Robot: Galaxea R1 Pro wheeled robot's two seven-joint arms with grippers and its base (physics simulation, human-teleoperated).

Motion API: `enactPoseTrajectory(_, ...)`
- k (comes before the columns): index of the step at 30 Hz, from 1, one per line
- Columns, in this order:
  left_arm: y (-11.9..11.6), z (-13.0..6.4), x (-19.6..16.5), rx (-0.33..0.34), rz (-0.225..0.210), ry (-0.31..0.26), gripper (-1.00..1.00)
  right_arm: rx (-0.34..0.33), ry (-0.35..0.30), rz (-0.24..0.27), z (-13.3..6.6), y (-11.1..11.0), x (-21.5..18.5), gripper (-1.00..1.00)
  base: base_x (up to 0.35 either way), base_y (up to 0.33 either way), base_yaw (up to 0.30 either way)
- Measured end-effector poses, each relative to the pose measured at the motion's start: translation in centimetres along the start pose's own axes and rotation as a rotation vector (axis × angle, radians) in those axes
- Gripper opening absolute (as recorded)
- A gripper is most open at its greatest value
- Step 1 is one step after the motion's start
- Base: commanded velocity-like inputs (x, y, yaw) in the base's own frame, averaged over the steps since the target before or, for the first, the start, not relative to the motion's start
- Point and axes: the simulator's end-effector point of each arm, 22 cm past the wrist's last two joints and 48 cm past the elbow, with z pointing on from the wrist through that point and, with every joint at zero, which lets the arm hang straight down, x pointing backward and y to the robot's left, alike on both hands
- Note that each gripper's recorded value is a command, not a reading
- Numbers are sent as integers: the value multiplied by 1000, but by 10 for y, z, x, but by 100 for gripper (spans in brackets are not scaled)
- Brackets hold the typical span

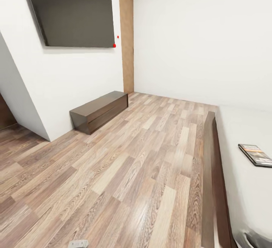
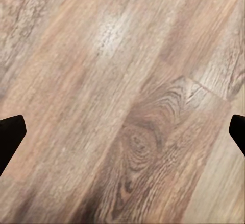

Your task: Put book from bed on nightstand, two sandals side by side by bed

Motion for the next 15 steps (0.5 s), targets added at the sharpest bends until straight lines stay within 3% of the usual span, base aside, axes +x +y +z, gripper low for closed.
enactPoseTrajectory(15,-1,-3,-3,0,1,-1,100,0,1,0,-4,0,-2,100,0,0,0)
